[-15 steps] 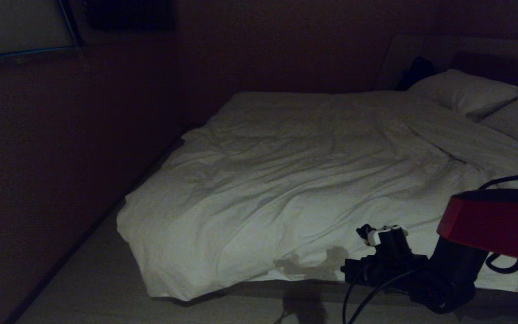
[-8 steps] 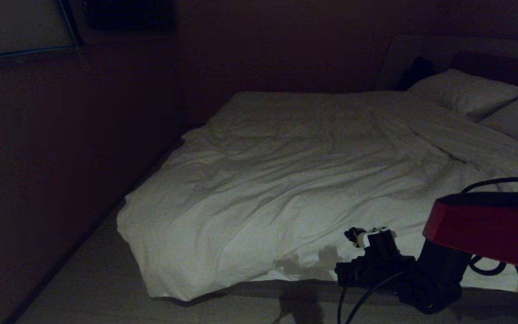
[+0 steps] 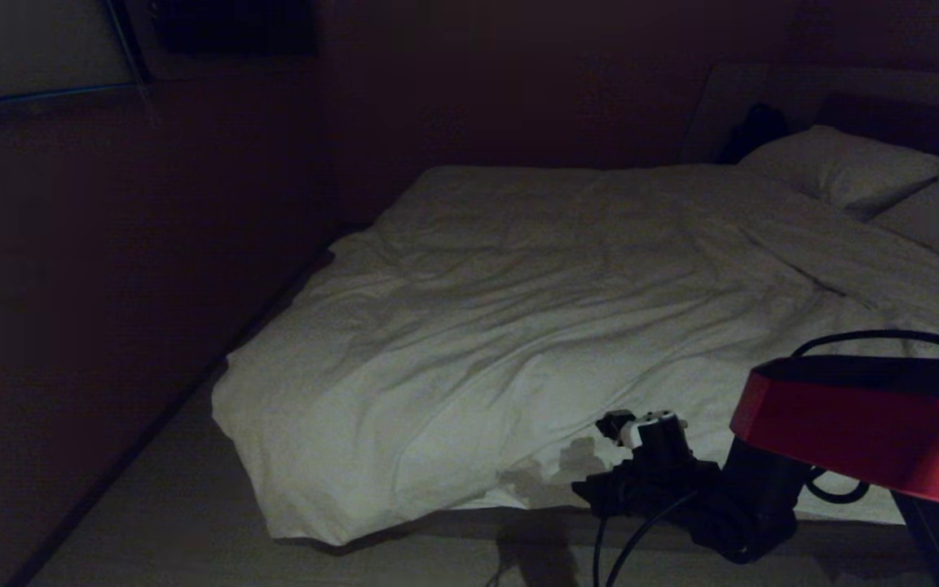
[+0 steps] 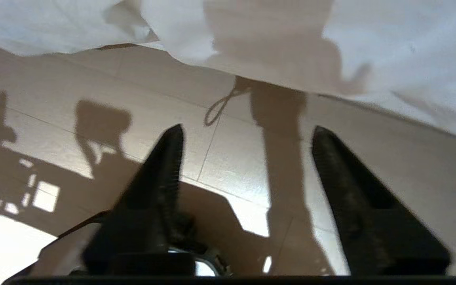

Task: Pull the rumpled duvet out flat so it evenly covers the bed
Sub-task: Flatten the corners of the folded blanket

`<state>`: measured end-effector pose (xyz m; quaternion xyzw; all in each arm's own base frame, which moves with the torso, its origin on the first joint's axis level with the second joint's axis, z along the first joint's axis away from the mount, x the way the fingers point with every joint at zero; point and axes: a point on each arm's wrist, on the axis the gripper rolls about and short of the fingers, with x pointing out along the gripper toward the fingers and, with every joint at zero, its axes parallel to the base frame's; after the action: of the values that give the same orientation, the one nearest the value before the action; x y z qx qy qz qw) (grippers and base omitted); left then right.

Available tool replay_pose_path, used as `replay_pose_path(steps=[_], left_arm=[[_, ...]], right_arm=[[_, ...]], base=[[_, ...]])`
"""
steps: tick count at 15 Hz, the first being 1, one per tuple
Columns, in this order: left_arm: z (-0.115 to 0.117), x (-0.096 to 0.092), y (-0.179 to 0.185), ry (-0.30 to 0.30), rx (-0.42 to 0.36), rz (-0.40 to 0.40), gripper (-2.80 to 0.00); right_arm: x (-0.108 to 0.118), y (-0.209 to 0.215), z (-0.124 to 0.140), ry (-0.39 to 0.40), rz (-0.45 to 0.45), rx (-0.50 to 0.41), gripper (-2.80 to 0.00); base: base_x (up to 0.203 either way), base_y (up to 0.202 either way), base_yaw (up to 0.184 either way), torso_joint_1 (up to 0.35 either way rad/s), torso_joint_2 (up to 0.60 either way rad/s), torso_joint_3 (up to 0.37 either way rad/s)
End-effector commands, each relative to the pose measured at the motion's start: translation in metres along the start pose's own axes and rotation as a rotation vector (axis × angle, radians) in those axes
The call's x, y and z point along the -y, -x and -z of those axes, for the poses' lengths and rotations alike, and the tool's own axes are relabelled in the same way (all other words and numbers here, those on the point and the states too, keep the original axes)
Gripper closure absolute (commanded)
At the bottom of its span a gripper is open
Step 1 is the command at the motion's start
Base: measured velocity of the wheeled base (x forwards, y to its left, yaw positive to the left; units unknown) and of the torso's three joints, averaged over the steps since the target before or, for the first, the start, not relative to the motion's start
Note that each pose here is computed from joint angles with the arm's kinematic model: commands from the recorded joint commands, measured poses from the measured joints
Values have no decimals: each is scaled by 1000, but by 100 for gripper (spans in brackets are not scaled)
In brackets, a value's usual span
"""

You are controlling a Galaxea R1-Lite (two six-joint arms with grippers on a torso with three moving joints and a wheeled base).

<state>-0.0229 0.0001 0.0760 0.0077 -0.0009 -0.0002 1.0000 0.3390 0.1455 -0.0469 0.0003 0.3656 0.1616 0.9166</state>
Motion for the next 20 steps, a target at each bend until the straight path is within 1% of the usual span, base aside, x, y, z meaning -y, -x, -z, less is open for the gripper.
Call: replay_pose_path(steps=[1,2,3,5,6,8,10,14,20], left_arm=[[0,0,0,-1,-2,0,0],[0,0,0,0,-1,0,0],[0,0,0,-1,-2,0,0],[0,0,0,0,0,0,0],[0,0,0,-2,0,0,0],[0,0,0,0,0,0,0],[0,0,0,0,0,0,0],[0,0,0,-1,0,0,0],[0,0,0,-1,0,0,0]], right_arm=[[0,-9,1,37,36,9,-280],[0,-14,1,77,65,15,-280],[-1,-16,1,102,72,19,-280],[-4,-18,-2,123,68,31,-280],[-9,-21,-7,141,77,54,-280],[-10,-28,-9,192,102,65,-280],[-14,-31,-10,216,96,75,-280],[-29,-39,-14,244,74,104,-280],[-35,-54,-18,275,74,132,-280]], base=[[0,0,0,0,0,0],[0,0,0,0,0,0],[0,0,0,0,0,0],[0,0,0,0,0,0],[0,0,0,0,0,0],[0,0,0,0,0,0],[0,0,0,0,0,0],[0,0,0,0,0,0],[0,0,0,0,0,0]])
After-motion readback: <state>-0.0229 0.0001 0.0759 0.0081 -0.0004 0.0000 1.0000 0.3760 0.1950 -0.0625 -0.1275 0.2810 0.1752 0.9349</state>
